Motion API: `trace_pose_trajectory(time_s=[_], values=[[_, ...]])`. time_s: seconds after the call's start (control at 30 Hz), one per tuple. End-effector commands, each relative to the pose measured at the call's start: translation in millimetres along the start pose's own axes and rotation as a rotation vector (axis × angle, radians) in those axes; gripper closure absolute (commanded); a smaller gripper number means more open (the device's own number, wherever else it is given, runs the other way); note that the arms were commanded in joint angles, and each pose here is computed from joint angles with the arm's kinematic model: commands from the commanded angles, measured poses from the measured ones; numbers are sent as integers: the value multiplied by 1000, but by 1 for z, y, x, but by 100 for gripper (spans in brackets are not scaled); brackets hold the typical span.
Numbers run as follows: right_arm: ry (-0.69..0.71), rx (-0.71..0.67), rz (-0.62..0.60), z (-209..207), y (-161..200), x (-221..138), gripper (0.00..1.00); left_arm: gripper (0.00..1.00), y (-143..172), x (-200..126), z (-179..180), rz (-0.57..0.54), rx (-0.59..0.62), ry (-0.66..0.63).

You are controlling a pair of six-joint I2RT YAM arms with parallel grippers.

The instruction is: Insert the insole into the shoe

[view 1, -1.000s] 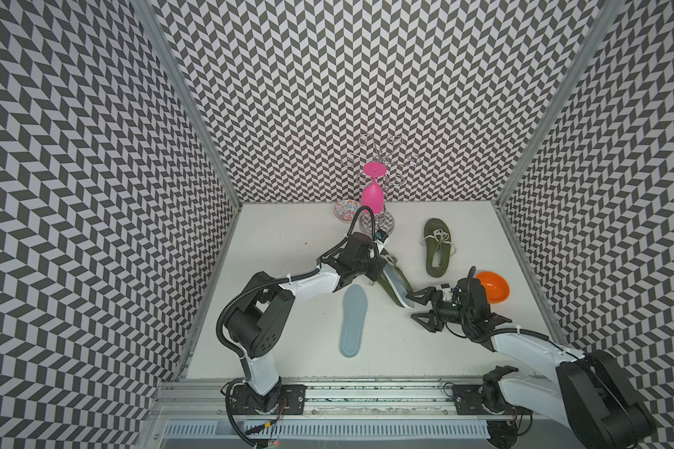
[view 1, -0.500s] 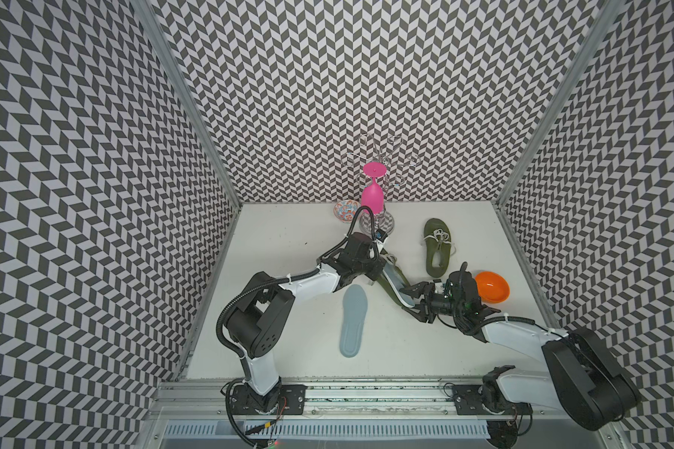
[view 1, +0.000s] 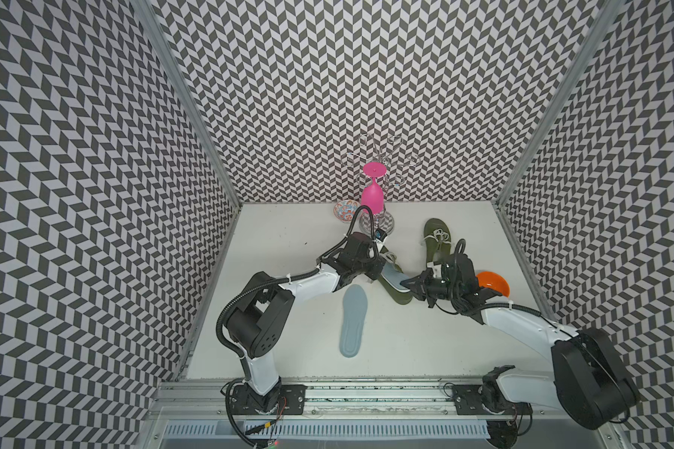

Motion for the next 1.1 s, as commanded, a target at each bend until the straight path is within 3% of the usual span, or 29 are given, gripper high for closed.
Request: trace_pose_trajectory(time_s=[0.0, 0.33, 0.73, 0.93, 1.07], values=[[144, -181, -79, -1, -4, -4, 92, 100, -26, -12, 3, -116, 8, -11], [374, -355, -142, -24, -2, -17, 93, 100, -28, -5, 12, -84, -4, -15], [465, -535, -252, 5, -4, -39, 94, 100, -27, 12, 17, -25, 35, -31], [502, -592, -231, 2, -7, -28, 94, 100, -34, 17, 18, -30, 24, -18], [517, -662, -292, 10, -11, -25, 93, 100, -34, 16, 15, -32, 33, 6]])
Point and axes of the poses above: each gripper's point midway between its finger pads, its own x axis out along the fingers, its own z axis along the line the jaws close on, y = z × x, the point moved 9 cm from there along -x, back along the fingers, and after that the axes turned 8 degrees about x, right-handed, at the moved point
